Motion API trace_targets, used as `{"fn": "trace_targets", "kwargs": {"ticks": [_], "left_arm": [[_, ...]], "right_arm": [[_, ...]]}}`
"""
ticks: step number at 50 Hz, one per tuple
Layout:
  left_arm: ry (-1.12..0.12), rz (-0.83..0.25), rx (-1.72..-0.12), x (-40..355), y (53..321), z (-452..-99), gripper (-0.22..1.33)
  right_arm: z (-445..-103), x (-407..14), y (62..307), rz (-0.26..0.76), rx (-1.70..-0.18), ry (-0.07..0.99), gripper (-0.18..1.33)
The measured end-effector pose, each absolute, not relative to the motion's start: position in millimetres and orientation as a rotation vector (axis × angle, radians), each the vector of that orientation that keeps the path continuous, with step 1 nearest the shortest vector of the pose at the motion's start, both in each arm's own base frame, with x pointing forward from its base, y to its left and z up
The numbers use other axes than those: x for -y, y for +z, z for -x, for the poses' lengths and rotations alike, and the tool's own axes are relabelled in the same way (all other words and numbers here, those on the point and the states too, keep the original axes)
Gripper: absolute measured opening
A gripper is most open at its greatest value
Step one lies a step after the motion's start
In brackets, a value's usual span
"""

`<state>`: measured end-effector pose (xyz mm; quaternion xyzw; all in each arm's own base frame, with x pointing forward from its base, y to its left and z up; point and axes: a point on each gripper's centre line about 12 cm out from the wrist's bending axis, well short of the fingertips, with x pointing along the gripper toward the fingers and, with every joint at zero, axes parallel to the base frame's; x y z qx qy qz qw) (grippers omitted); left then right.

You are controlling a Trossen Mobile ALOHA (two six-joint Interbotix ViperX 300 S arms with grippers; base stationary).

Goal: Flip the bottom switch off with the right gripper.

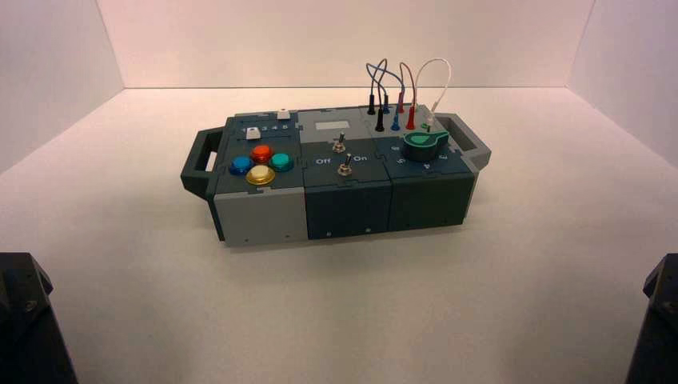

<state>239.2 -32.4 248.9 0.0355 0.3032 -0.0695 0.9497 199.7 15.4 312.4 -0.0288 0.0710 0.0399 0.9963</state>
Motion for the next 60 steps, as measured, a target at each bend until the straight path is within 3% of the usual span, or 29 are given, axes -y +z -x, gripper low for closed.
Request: {"fn": "trace_targets", "kwargs": {"ticks": [20, 41, 60], "left_arm": [[-0.247, -0.131, -0.907, 61, 217, -235, -0.16], [-0.300, -0.204, -1.203, 79, 195, -235, -0.16], [-0.294, -0.213, -1.276, 81, 185, -237, -0.16]], "right_arm": [[-220, -19, 289, 0.063, -0.318, 0.093, -0.14], [-235, -58, 257, 0.121, -0.594, 0.246, -0.14], [-236, -82, 239, 0.170, -0.729, 0.331, -0.14]]}}
